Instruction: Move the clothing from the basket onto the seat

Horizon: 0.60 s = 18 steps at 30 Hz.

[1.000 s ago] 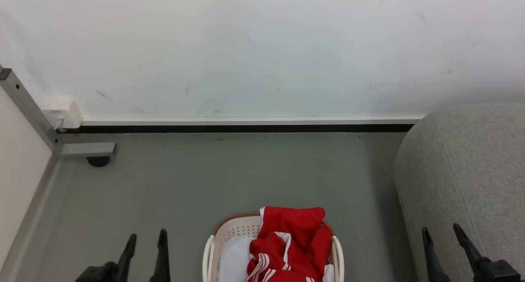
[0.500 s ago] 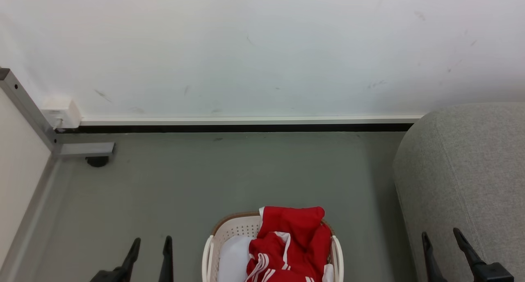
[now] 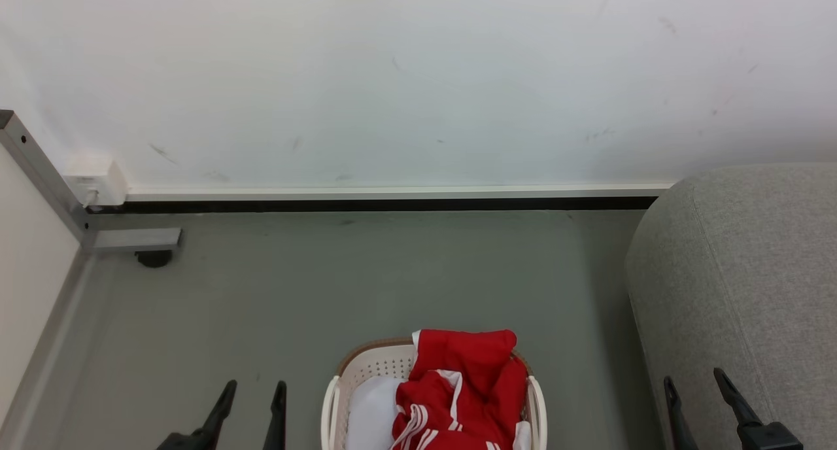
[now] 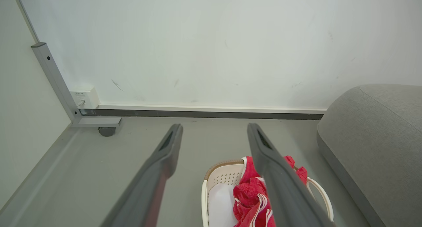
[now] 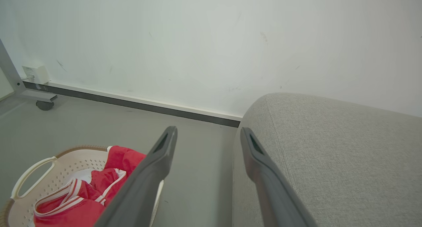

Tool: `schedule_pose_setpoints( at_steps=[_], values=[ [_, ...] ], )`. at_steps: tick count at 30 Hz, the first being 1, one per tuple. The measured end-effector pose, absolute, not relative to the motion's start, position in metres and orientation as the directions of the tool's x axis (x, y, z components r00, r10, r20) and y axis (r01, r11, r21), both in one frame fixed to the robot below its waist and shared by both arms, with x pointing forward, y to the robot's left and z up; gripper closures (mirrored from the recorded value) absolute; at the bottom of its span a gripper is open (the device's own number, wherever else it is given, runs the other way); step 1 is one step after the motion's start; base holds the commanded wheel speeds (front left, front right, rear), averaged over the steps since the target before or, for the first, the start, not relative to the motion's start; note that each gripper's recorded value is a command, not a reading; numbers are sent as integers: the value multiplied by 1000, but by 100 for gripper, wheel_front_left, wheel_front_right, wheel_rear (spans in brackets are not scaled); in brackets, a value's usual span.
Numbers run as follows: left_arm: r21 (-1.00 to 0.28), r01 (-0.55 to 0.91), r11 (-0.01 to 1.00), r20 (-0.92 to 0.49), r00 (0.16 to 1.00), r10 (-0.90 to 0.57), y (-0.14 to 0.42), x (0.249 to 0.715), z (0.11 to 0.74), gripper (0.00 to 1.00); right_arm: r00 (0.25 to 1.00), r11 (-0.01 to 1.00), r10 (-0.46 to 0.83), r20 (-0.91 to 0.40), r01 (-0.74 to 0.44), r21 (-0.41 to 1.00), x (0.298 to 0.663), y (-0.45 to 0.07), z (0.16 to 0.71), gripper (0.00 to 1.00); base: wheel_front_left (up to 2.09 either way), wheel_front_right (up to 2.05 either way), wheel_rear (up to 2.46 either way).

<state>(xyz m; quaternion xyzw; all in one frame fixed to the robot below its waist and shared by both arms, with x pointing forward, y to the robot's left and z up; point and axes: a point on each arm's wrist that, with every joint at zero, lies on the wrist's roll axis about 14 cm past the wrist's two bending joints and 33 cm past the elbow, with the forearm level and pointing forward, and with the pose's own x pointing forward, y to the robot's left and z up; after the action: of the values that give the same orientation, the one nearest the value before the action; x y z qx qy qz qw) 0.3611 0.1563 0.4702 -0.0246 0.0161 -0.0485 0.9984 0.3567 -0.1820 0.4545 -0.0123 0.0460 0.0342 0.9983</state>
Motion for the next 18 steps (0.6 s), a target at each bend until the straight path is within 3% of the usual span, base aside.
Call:
schedule_pose_setpoints(
  at_steps=[11, 18],
  values=[
    [-56, 119, 991, -43, 992, -122, 149, 363, 466, 0, 993, 997, 69, -98, -70, -14, 353, -181, 453, 0, 0, 0, 0],
    [-55, 209, 976, -52, 976, -212, 123, 381, 462, 0, 995, 999, 52, -80, -52, 3, 359, -185, 458, 0, 0, 0, 0]
  ],
)
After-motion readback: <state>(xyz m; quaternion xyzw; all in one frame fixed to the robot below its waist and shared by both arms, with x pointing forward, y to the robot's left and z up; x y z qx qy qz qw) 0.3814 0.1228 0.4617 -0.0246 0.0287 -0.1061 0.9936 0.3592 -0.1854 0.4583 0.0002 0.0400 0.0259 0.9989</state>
